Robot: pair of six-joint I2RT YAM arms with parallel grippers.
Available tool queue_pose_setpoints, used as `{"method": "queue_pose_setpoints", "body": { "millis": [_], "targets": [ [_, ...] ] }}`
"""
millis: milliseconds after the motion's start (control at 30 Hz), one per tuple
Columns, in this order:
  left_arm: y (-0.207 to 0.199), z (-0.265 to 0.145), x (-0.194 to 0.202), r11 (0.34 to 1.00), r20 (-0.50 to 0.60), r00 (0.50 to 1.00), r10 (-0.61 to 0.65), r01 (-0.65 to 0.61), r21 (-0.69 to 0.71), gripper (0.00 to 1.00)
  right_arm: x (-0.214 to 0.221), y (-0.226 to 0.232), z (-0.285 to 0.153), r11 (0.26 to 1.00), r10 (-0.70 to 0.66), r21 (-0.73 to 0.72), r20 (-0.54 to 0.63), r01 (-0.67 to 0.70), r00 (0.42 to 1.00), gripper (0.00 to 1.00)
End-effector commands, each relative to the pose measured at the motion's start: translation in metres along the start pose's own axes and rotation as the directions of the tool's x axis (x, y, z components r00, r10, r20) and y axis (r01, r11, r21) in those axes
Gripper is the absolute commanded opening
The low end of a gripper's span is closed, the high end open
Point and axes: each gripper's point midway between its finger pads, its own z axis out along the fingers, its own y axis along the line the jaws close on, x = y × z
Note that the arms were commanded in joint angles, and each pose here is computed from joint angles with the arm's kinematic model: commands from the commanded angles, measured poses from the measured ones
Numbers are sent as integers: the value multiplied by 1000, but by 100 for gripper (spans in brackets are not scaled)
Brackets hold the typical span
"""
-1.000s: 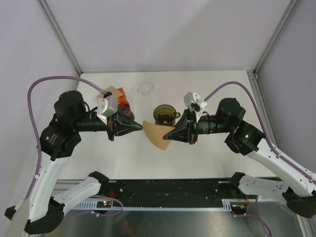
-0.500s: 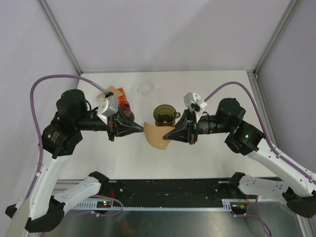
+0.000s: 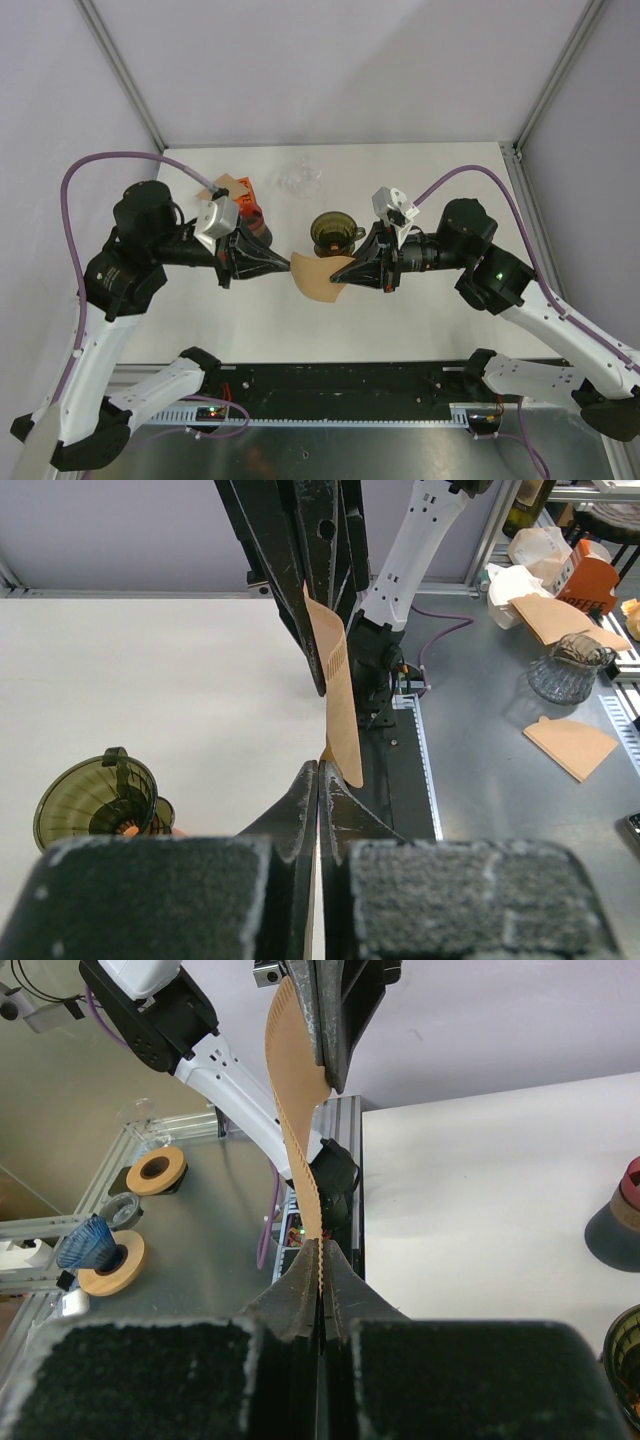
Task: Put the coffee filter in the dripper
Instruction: Place the coffee filter in the coffee dripper.
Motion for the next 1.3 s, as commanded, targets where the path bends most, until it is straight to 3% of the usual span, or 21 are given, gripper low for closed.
{"method": "queue_pose_setpoints", "body": {
  "millis": [0, 1267],
  "targets": [
    [-12, -2, -16, 999, 30, 999, 39, -40, 34, 0, -27, 10, -3, 998, -66, -21, 60, 67, 996, 0],
    [-13, -4, -15, 1000, 37, 999, -15, 15, 0, 4, -33, -1, 0, 998, -53, 34, 86, 51, 995, 0]
  ]
}}
